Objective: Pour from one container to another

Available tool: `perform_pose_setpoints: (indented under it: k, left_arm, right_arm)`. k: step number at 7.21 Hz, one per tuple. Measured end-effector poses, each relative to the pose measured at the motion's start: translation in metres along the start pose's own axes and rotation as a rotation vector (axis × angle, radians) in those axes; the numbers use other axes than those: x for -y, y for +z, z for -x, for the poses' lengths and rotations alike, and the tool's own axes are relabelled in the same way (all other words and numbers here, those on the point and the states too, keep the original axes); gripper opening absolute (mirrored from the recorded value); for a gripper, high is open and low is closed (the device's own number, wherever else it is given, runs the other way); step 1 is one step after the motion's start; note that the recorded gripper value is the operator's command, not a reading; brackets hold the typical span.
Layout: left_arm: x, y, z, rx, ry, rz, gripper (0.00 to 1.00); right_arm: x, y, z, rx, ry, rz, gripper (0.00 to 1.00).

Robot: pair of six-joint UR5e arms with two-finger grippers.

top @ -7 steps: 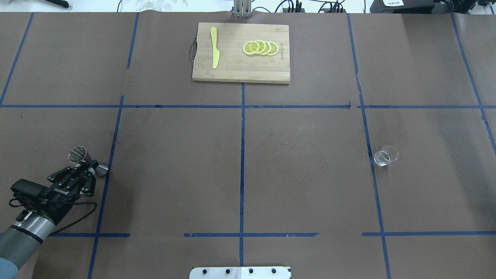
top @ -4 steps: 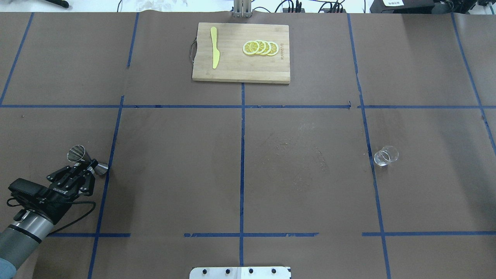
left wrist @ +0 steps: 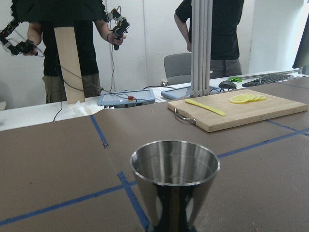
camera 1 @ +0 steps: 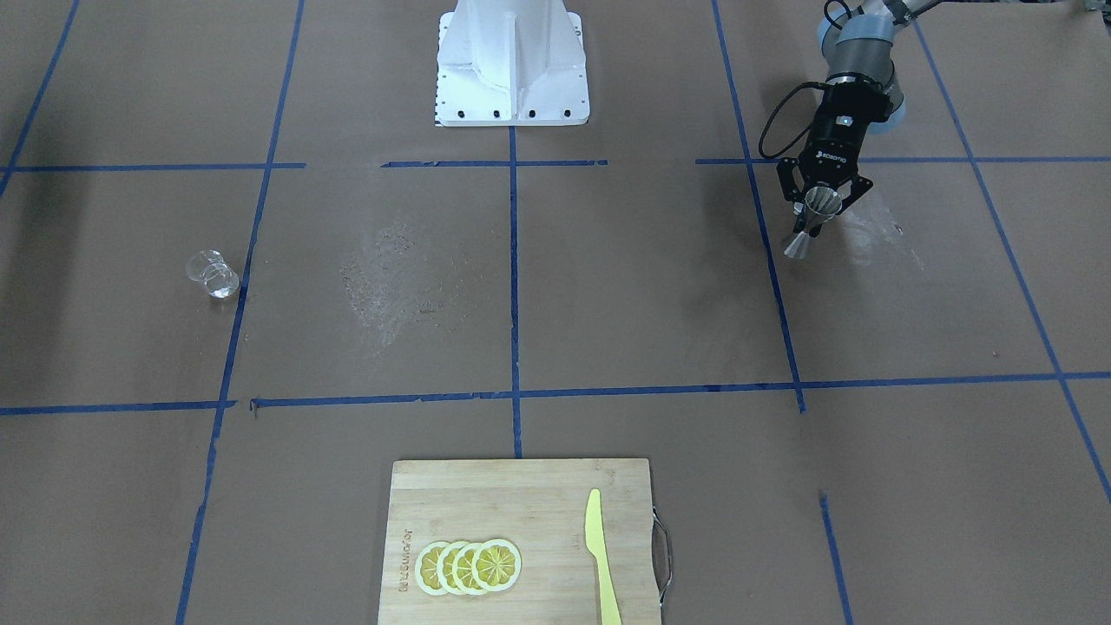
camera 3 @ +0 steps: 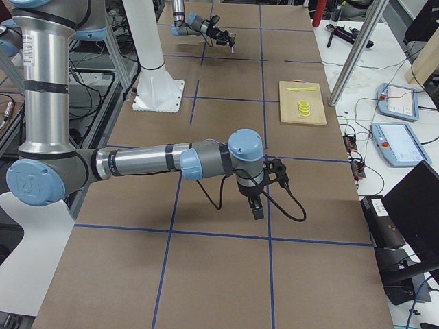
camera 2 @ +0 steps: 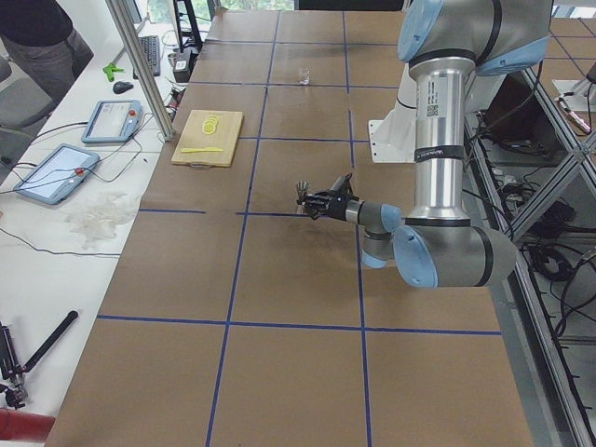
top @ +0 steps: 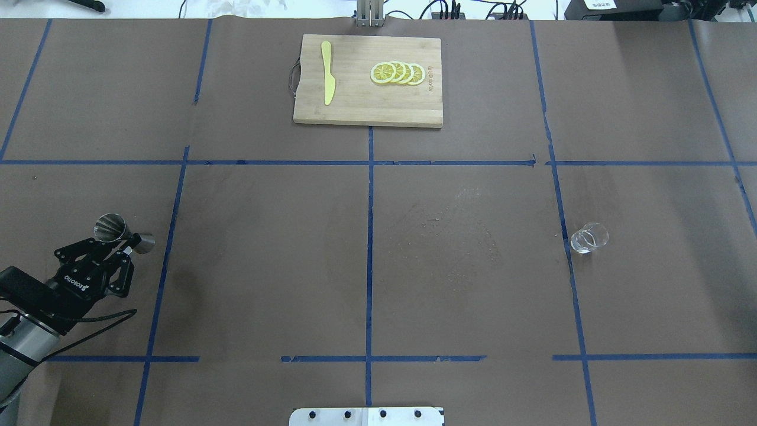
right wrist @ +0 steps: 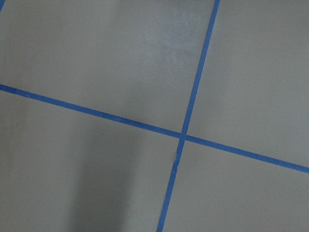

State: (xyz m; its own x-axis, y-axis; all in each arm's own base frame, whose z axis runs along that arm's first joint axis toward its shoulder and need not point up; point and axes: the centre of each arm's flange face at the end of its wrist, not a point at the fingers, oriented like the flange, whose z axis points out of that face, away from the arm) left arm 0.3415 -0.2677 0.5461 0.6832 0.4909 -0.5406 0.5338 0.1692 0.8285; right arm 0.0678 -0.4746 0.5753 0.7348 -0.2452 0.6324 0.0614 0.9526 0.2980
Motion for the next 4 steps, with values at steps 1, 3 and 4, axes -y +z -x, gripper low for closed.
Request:
perform_pose_setpoints:
  k: [1,3,4]
  left_arm:
    - [0.01,0.006,0.009,-0.072,0.014,-0.007,0.0]
    - [0.038,0.024,0.037,-0.23,0.1,-0.009,0.0]
    - [0.053,0.036,0.046,-0.312,0.164,-0.016,0.0]
  right_arm:
    - [0.0,0.0,0.0,0.0,0.0,0.0,1.0]
    - [0.0,0.0,0.0,0.0,0.001,0.0,1.0]
    - [0.0,0.0,0.0,0.0,0.004,0.0,1.0]
